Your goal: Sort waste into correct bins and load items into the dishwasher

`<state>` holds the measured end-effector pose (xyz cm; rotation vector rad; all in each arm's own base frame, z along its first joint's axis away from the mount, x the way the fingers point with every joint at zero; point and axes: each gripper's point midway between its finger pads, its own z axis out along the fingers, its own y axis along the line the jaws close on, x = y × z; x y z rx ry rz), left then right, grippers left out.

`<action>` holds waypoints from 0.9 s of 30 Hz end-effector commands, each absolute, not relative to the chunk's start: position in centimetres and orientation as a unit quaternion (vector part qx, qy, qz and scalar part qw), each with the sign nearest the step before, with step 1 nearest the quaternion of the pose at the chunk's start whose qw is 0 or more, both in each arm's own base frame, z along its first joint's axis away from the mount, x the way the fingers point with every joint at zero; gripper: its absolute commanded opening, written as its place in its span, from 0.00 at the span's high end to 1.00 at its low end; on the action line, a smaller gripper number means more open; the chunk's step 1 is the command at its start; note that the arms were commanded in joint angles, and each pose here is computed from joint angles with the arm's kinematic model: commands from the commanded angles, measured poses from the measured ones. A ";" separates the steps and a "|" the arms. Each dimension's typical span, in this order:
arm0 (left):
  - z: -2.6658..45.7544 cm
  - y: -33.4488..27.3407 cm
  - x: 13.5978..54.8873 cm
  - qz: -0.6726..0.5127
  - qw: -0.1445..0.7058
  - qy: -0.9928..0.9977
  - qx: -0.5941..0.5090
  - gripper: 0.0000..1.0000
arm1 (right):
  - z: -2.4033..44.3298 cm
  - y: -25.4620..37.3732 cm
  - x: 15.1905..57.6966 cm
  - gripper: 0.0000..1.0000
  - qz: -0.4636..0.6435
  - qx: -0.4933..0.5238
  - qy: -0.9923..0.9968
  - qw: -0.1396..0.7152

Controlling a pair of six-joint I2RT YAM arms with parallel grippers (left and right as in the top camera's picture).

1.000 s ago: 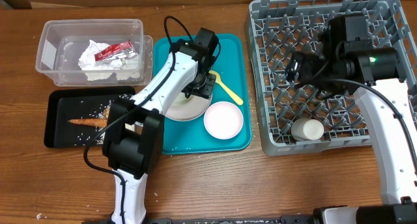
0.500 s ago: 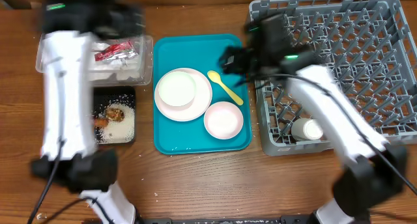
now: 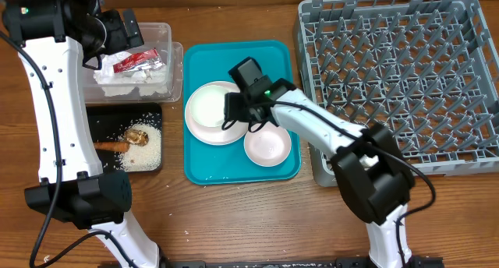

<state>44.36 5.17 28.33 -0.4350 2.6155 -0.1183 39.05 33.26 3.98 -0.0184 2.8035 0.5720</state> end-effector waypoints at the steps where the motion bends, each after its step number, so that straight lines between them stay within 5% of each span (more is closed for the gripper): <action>1: 28.2 5.5 44.3 -0.041 0.239 0.956 -0.163 0.00 | 3.4 33.4 39.4 0.61 0.193 0.003 0.971 0.143; 8: 28.2 5.5 44.3 -0.041 0.239 0.956 -0.163 0.00 | 4.1 33.3 40.3 0.96 0.190 0.006 0.969 0.160; 13: 28.2 5.5 44.3 -0.041 0.239 0.956 -0.163 0.00 | 7.3 32.2 41.8 0.96 0.170 0.004 0.968 0.185; 19: 28.2 5.5 44.3 -0.041 0.239 0.956 -0.163 0.00 | 18.7 26.6 44.9 0.96 0.086 0.025 0.953 0.289; 27: 28.2 5.5 44.3 -0.041 0.239 0.956 -0.163 0.00 | 32.2 9.9 46.2 0.96 -0.263 0.193 0.802 0.501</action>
